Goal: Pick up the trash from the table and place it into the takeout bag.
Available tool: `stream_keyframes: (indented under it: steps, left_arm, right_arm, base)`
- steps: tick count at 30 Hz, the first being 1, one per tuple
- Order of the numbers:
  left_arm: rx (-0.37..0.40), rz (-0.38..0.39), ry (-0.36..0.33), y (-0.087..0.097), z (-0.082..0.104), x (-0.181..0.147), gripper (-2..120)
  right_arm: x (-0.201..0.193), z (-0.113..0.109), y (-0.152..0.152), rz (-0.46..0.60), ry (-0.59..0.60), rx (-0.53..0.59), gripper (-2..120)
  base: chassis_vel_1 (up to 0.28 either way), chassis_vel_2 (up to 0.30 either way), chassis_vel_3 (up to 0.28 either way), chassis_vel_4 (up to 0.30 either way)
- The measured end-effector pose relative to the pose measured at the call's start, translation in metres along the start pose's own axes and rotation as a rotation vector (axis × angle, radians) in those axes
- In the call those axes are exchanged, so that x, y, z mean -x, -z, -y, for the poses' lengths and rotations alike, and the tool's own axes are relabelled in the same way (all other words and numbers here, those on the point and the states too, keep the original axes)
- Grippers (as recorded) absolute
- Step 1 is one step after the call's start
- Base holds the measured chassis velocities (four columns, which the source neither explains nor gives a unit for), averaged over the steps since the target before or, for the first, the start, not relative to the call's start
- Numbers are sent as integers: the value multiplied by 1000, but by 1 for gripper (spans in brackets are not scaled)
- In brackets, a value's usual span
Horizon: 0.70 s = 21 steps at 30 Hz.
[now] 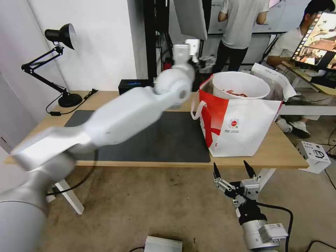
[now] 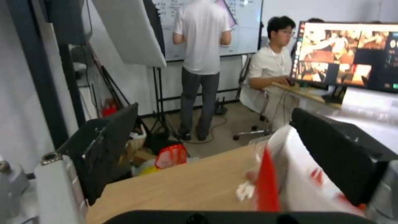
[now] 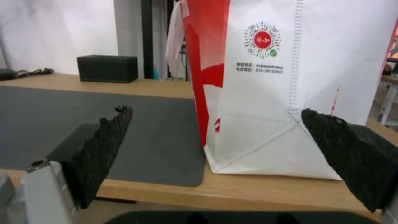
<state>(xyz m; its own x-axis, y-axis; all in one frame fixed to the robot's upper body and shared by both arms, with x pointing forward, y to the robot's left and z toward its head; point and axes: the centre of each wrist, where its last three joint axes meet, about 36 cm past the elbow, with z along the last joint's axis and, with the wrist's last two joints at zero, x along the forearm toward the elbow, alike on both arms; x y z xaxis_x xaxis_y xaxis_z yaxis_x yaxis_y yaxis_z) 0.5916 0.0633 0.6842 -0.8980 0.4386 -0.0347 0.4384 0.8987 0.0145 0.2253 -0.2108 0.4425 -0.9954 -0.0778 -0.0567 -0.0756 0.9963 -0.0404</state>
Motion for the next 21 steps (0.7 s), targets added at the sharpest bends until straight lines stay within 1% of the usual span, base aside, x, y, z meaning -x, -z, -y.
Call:
stream_keyframes:
  steps: [2, 3, 5, 6, 7, 8, 9, 10, 11, 12, 14, 15, 16, 18, 19, 21]
  left_arm:
    - [19, -1, -12, -10, -20, -18, 100]
    - [19, -1, -12, -10, -20, -18, 100]
    - [56, 3, -4, -24, -47, -41, 100]
    - [76, 7, 10, -30, -56, -50, 100]
    - [76, 7, 10, -30, -56, -50, 100]
    - [96, 7, 26, -39, -67, -61, 100]
    - [103, 3, 35, -44, -73, -67, 100]
    - [118, -2, 57, -55, -86, -83, 100]
    - [122, -2, 70, -60, -94, -93, 100]
    - [122, -2, 70, -60, -94, -93, 100]
    - [119, -3, 103, -69, -110, -117, 100]
    - [115, 1, 114, -70, -114, -126, 100]
    - [115, 1, 114, -70, -114, -126, 100]
    - [108, 7, 139, -75, -123, -145, 100]
    - [108, 7, 139, -75, -123, -145, 100]
    - [99, 3, 161, -85, -129, -165, 100]
  right_arm:
    - [0, 0, 0, 0, 0, 0, 100]
    - [0, 0, 0, 0, 0, 0, 100]
    - [0, 0, 0, 0, 0, 0, 100]
    - [0, 0, 0, 0, 0, 0, 100]
    - [0, 0, 0, 0, 0, 0, 100]
    - [0, 0, 0, 0, 0, 0, 100]
    - [0, 0, 0, 0, 0, 0, 100]
    - [0, 0, 0, 0, 0, 0, 100]
    - [0, 0, 0, 0, 0, 0, 100]
    - [0, 0, 0, 0, 0, 0, 100]
    - [0, 0, 0, 0, 0, 0, 100]
    - [0, 0, 0, 0, 0, 0, 100]
    - [0, 0, 0, 0, 0, 0, 100]
    - [0, 0, 0, 0, 0, 0, 100]
    - [0, 0, 0, 0, 0, 0, 100]
    - [0, 0, 0, 0, 0, 0, 100]
  base:
    - [0, 0, 0, 0]
    - [0, 0, 0, 0]
    - [0, 0, 0, 0]
    - [0, 0, 0, 0]
    - [0, 0, 0, 0]
    - [0, 0, 0, 0]
    - [0, 0, 0, 0]
    - [0, 0, 0, 0]
    - [0, 0, 0, 0]
    - [0, 0, 0, 0]
    - [0, 0, 0, 0]
    - [0, 0, 0, 0]
    - [0, 0, 0, 0]
    - [0, 0, 0, 0]
    - [0, 0, 0, 0]
    - [0, 0, 0, 0]
